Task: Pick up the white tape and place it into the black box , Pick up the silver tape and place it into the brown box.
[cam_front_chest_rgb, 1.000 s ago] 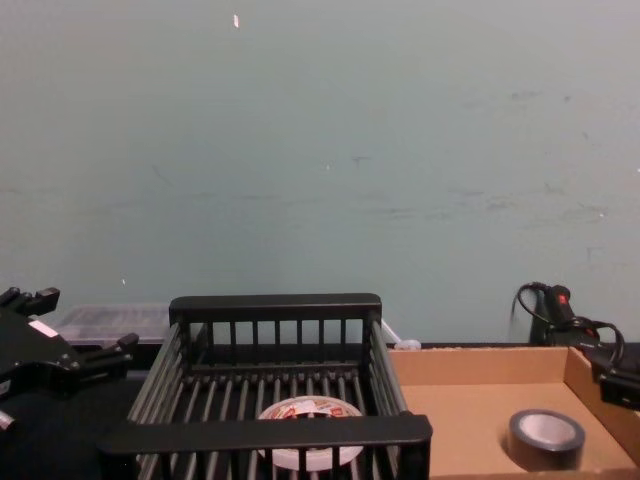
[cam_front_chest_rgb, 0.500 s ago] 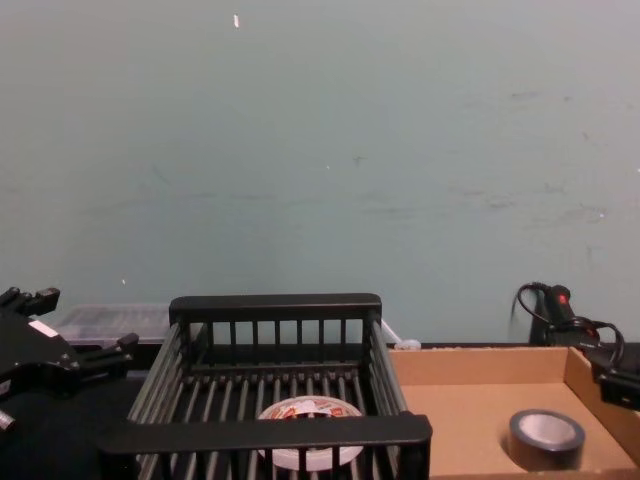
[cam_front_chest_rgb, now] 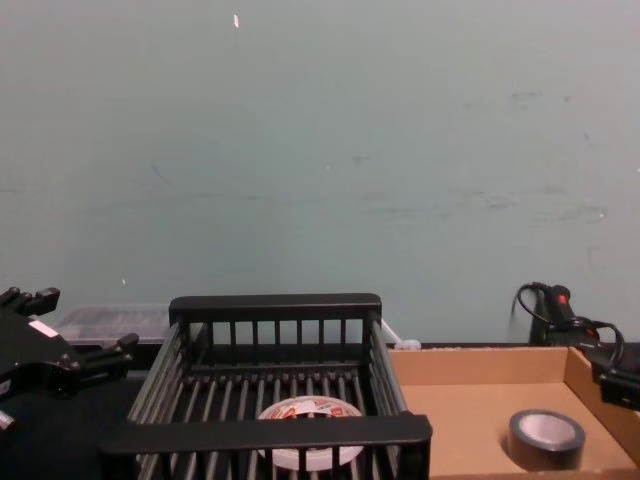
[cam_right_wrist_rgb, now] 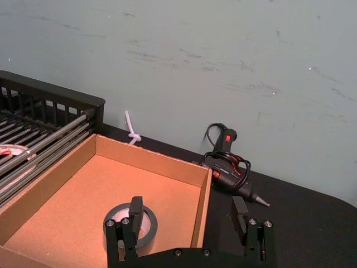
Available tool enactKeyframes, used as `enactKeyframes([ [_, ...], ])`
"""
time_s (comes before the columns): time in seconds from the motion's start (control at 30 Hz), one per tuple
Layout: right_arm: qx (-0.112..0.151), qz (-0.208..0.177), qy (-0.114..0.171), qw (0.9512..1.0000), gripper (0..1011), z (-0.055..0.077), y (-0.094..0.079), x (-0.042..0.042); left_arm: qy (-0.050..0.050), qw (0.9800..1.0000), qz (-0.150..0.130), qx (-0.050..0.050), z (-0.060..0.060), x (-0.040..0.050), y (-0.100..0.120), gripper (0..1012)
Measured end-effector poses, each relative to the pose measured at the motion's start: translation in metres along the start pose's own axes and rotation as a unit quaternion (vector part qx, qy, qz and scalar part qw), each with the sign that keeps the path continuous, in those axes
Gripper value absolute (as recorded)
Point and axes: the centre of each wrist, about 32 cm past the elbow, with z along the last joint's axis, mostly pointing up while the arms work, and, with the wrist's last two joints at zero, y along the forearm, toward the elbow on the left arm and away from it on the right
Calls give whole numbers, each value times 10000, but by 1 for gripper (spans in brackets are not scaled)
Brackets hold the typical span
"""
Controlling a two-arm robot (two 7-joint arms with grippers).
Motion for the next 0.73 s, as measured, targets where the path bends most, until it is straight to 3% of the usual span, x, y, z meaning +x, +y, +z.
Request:
enactKeyframes([
  [0.73, -1, 0, 0, 10000, 1002, 0, 0, 0, 0, 10000, 0, 0, 0, 0, 0, 1001],
])
